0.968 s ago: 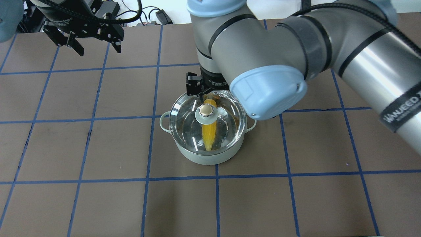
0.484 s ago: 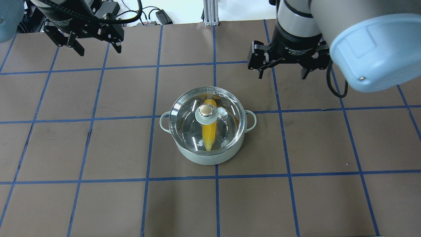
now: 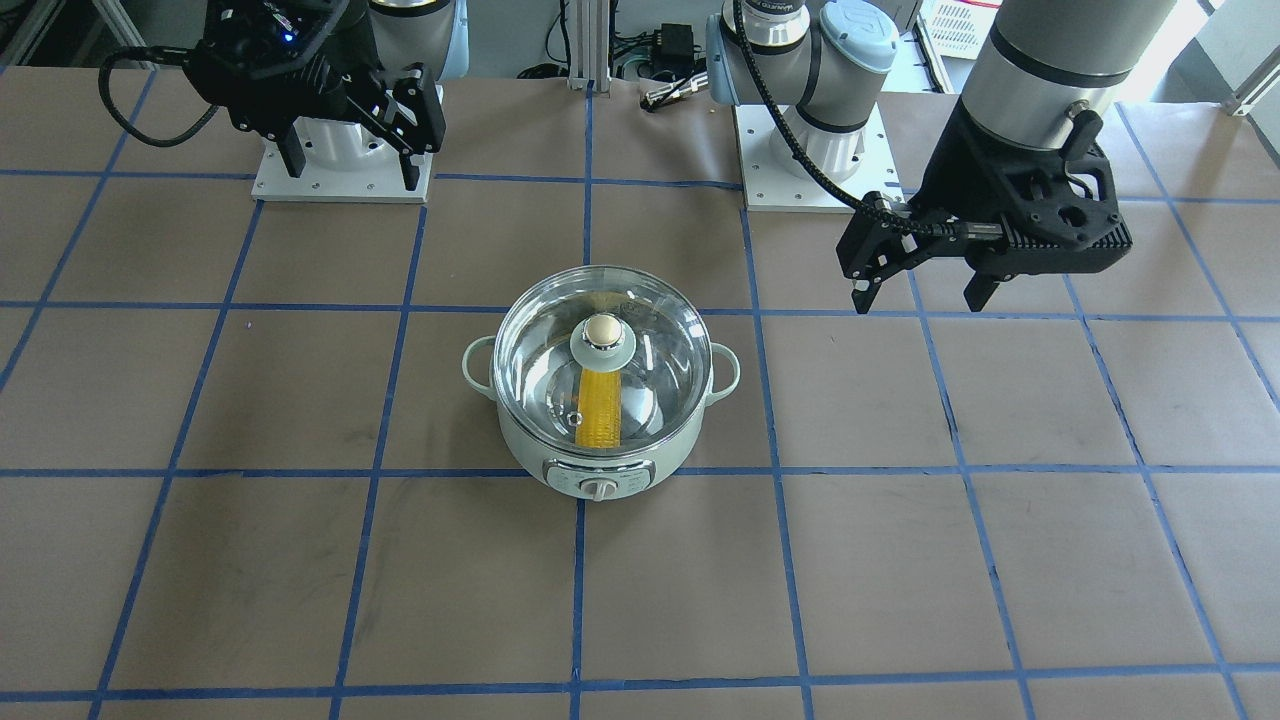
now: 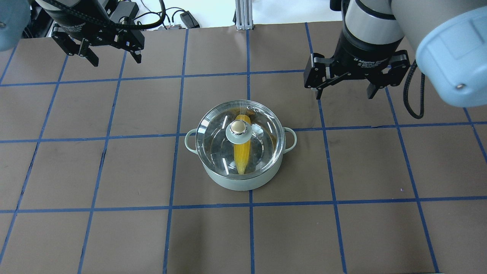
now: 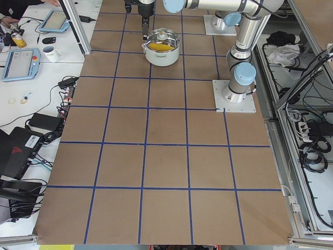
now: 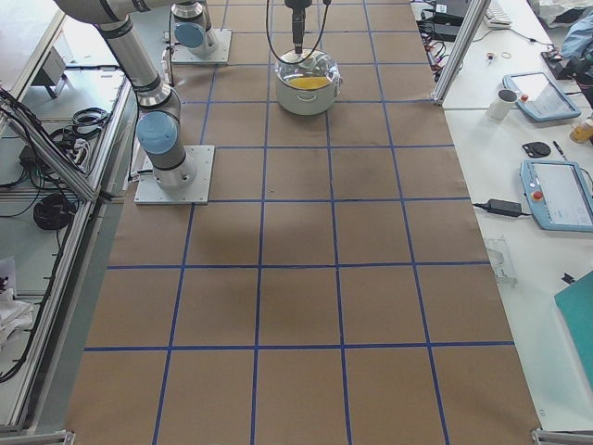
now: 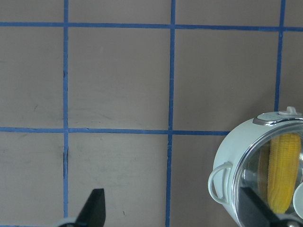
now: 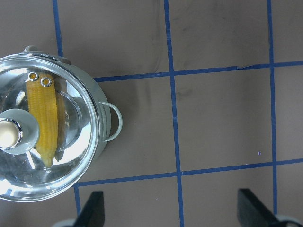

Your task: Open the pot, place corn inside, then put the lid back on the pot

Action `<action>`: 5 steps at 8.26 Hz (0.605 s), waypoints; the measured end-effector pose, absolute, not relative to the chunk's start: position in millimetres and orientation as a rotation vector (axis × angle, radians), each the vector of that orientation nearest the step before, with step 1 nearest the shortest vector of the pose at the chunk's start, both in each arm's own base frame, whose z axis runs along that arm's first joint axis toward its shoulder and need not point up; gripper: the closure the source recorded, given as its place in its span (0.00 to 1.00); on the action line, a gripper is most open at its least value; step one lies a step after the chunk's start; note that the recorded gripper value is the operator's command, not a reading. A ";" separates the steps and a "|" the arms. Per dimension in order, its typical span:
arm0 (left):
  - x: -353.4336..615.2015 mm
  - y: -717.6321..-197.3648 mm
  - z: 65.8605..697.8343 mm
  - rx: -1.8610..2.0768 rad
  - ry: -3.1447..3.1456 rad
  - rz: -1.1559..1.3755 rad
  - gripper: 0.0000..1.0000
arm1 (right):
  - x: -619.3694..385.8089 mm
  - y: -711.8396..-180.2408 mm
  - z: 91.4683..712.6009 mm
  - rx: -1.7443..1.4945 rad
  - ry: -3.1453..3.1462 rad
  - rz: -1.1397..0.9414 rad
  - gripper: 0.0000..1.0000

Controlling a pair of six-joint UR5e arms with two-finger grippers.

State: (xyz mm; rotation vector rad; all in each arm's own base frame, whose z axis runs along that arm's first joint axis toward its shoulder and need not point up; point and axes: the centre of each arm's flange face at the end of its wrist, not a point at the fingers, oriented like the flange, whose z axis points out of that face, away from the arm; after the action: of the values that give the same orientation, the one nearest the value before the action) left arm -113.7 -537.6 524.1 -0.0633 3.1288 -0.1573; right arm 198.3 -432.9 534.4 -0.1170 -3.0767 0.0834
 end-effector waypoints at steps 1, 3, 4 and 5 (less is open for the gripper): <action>-113.8 -537.5 523.6 -0.064 3.129 -0.156 0.00 | 198.1 -433.1 534.2 -0.116 -3.078 0.083 0.00; -113.8 -537.2 522.3 -0.064 3.129 -0.149 0.00 | 199.9 -437.3 535.1 -0.139 -3.125 0.096 0.00; -113.8 -536.4 519.5 -0.064 3.129 -0.140 0.00 | 199.7 -439.0 535.4 -0.143 -3.142 0.101 0.00; -113.9 -534.8 515.9 -0.064 3.129 -0.129 0.00 | 199.2 -439.9 535.9 -0.142 -3.147 0.105 0.00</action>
State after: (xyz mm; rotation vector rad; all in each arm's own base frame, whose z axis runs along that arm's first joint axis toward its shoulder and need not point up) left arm -113.9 -534.8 515.9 -0.0638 3.1290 -0.1286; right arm 199.2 -439.9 535.9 -0.1423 -3.1466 0.1050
